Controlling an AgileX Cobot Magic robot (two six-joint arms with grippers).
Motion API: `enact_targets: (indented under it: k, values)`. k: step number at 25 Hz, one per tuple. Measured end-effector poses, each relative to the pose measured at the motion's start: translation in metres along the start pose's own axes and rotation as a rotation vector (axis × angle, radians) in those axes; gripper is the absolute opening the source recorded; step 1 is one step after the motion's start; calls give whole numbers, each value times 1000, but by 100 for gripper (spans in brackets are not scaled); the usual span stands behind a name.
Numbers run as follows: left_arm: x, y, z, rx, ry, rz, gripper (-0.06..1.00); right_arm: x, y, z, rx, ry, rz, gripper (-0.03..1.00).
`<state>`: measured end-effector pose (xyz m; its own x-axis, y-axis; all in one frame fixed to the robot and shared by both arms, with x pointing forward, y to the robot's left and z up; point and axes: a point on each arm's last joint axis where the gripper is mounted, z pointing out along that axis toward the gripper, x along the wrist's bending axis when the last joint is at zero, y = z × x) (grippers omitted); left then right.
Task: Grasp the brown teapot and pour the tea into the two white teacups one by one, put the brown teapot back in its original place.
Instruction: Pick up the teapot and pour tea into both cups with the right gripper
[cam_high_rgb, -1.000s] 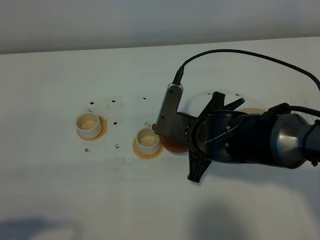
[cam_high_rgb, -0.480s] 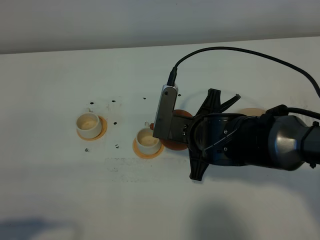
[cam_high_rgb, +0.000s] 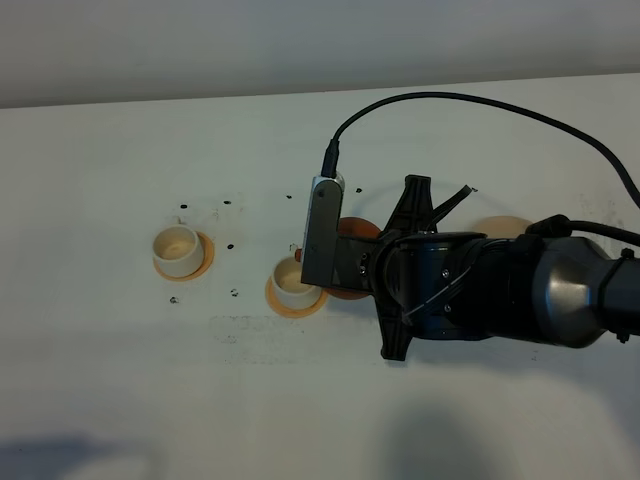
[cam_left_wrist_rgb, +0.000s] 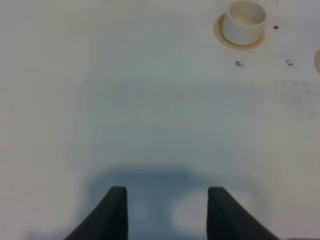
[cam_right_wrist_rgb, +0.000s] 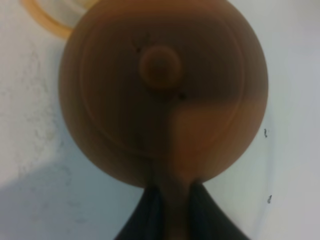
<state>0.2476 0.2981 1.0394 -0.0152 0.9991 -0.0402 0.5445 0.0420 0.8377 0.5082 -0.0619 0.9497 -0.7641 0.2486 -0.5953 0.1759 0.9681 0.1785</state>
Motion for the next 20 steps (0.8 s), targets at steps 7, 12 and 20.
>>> enact_targets:
  k: [7,12,20]
  values:
    - [0,0,0,0,0,6,38,-2,0,0,-5,-26,-53,12]
    - [0,0,0,0,0,0,38,-3,1,0,-7,-34,-81,12]
    - [0,0,0,0,0,0,38,-6,2,0,-14,-72,-146,12]
